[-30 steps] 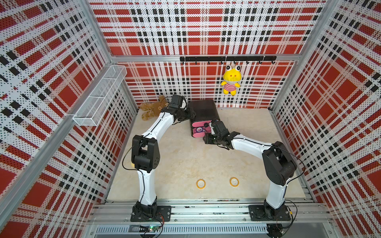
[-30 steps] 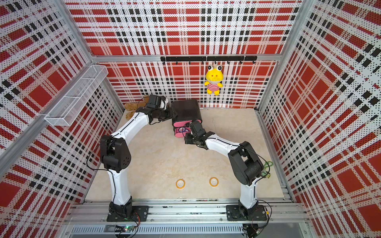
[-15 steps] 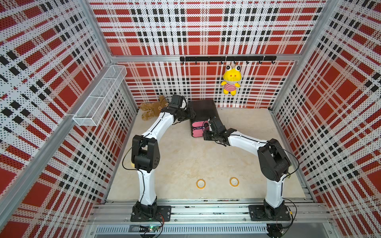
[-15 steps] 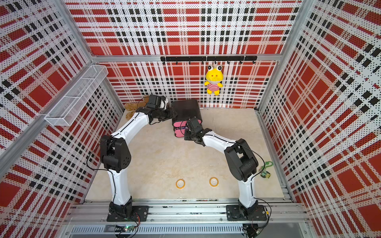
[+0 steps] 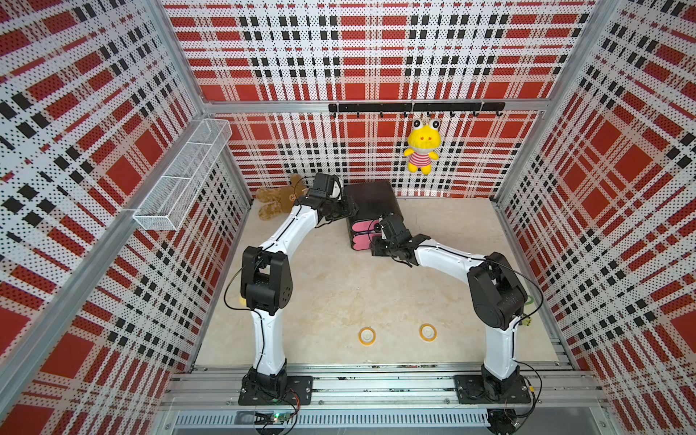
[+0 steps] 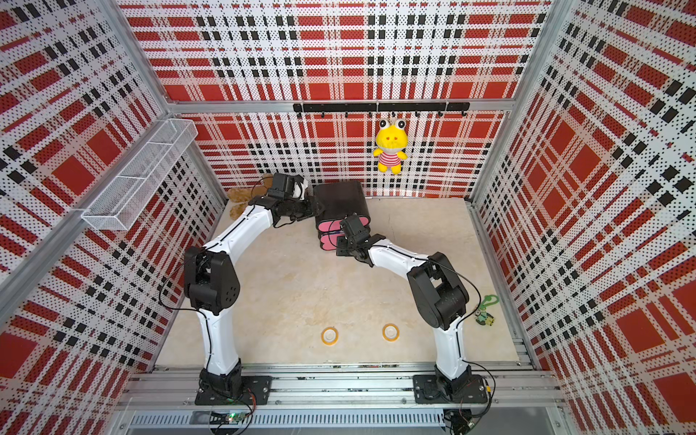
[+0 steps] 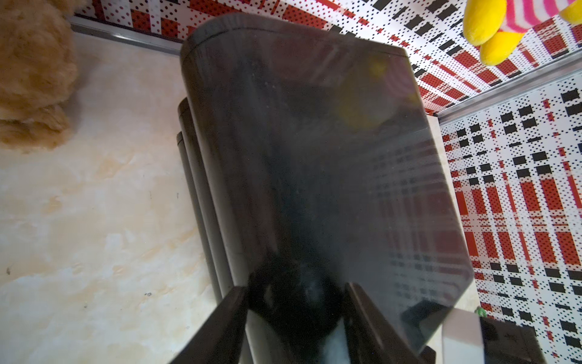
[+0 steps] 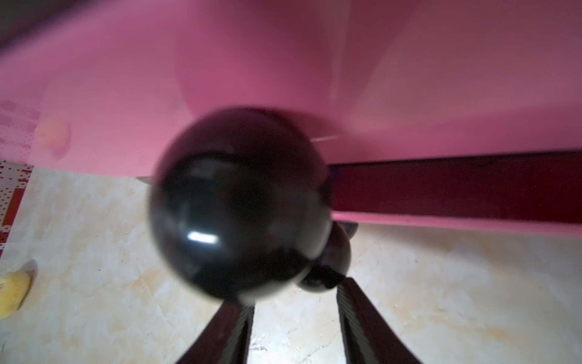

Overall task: Place the transparent tape into the drawer according to color
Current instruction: Close the drawer in the storage box, then open the drawer in the storage box.

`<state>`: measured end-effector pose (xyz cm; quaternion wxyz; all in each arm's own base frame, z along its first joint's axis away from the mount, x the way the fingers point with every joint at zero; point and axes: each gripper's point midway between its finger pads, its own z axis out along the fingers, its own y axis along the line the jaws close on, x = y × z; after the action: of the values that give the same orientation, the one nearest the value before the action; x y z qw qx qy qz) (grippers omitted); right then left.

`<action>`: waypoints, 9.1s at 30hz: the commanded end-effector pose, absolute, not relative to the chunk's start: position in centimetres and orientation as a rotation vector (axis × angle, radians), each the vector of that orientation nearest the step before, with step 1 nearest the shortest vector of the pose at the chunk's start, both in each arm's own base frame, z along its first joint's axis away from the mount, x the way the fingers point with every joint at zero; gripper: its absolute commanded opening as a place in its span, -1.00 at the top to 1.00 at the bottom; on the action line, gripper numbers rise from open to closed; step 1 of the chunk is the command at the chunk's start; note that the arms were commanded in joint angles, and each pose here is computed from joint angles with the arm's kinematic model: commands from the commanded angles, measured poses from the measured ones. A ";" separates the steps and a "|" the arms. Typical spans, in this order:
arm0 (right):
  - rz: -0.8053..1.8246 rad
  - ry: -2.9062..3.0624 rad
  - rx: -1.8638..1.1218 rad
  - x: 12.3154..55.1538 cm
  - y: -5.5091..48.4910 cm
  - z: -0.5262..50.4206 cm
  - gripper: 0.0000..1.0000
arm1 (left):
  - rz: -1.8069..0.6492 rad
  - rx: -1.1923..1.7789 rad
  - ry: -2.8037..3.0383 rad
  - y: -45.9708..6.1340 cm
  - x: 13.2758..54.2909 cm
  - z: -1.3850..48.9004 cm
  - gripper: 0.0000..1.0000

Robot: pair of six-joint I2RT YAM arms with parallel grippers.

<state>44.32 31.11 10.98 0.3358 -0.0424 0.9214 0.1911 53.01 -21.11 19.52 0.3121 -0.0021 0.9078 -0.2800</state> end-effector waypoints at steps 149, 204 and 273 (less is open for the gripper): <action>0.368 2.032 -0.136 46.3 29.0 7.9 -0.43 | -0.762 0.110 2.571 -21.8 51.1 13.5 0.00; 0.366 2.101 -0.180 47.7 30.9 5.4 0.49 | -0.779 0.103 2.576 -21.3 51.2 13.2 0.01; 0.411 2.393 -0.283 31.9 24.4 13.1 -1.00 | -0.763 0.110 2.557 -21.5 51.0 14.3 -0.11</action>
<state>34.50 25.59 13.20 0.4045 -0.0976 0.8959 0.1556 53.36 -21.51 19.42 0.3109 0.0457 0.8992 -0.3046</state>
